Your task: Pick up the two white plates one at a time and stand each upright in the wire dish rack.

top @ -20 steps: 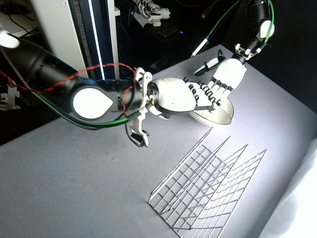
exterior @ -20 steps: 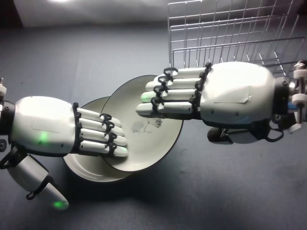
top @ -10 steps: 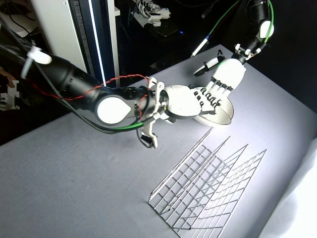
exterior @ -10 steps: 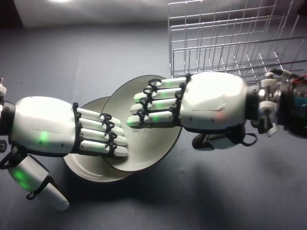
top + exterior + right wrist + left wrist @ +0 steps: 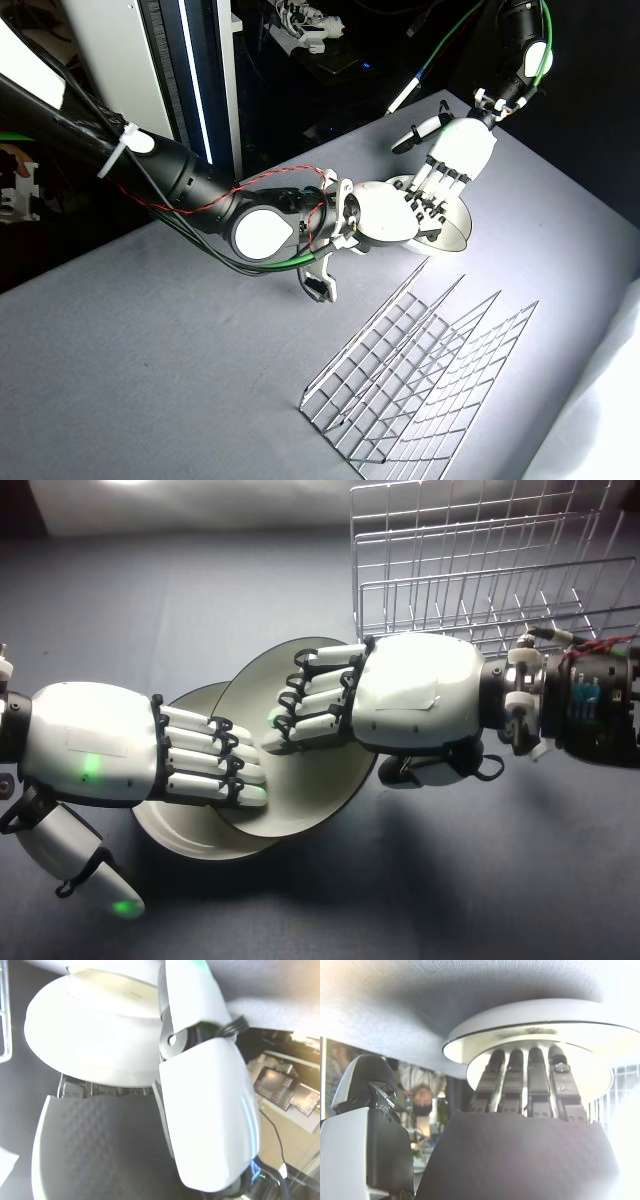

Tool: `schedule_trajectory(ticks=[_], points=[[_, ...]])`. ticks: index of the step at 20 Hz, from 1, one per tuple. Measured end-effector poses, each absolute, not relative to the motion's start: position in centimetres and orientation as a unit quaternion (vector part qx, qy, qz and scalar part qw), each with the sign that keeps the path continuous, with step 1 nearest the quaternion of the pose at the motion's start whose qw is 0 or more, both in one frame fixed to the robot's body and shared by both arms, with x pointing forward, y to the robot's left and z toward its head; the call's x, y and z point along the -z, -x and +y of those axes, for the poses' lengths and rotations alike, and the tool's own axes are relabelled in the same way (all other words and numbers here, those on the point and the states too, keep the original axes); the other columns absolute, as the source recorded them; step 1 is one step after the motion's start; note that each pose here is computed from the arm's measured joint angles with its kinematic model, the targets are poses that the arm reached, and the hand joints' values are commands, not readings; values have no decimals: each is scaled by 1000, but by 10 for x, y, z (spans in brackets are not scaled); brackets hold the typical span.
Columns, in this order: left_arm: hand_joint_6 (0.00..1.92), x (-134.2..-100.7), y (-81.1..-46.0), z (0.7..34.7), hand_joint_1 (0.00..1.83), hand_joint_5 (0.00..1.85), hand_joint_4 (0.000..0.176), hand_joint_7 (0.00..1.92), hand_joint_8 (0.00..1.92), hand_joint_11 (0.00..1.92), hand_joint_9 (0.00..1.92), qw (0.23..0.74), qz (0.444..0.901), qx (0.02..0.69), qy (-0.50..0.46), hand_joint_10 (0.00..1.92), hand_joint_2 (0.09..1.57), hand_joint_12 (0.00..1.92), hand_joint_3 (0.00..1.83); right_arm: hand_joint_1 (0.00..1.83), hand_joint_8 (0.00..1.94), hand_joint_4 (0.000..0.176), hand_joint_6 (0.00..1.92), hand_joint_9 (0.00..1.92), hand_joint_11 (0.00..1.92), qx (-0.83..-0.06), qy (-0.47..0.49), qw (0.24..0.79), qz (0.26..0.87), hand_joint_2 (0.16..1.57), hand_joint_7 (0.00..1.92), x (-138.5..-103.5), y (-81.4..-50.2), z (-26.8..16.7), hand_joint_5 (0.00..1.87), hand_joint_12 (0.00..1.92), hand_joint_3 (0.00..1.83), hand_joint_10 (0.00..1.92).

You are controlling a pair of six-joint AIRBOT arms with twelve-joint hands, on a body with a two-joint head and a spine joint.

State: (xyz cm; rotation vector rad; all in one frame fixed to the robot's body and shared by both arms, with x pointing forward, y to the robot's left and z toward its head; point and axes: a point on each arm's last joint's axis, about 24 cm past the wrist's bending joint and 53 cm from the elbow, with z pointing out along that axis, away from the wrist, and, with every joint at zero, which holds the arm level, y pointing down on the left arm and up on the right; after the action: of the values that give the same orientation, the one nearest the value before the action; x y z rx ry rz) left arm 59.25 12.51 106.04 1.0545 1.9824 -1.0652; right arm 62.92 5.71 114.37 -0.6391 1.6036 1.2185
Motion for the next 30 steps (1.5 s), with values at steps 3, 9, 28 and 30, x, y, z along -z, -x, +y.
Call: schedule_trajectory(ticks=[3,9,28,30], points=[[2,-1061,-593,125,0,43,0,19,3,0,4,322,755,406,-401,0,1089,0,3,1329,33,0,41,614,18,-504,261,494,659,1093,604,-1144,-632,59,561,1296,5,100],[5,-1061,-593,124,0,45,0,24,2,8,13,323,755,408,-400,3,1096,4,5,1395,768,0,832,1092,1084,-524,277,505,628,1066,1088,-1161,-624,65,972,1231,0,1046],[2,-1134,-633,168,0,44,0,27,3,0,13,387,754,406,-342,3,1091,0,0,1392,738,0,889,1086,1066,-550,277,500,609,1064,1079,-1179,-609,79,986,1206,1,1024],[10,-1137,-633,174,0,69,0,55,12,28,41,388,756,405,-337,11,1098,13,1,1392,720,0,872,1083,1065,-550,279,500,608,1062,1084,-1183,-607,80,1001,1210,0,1034]])
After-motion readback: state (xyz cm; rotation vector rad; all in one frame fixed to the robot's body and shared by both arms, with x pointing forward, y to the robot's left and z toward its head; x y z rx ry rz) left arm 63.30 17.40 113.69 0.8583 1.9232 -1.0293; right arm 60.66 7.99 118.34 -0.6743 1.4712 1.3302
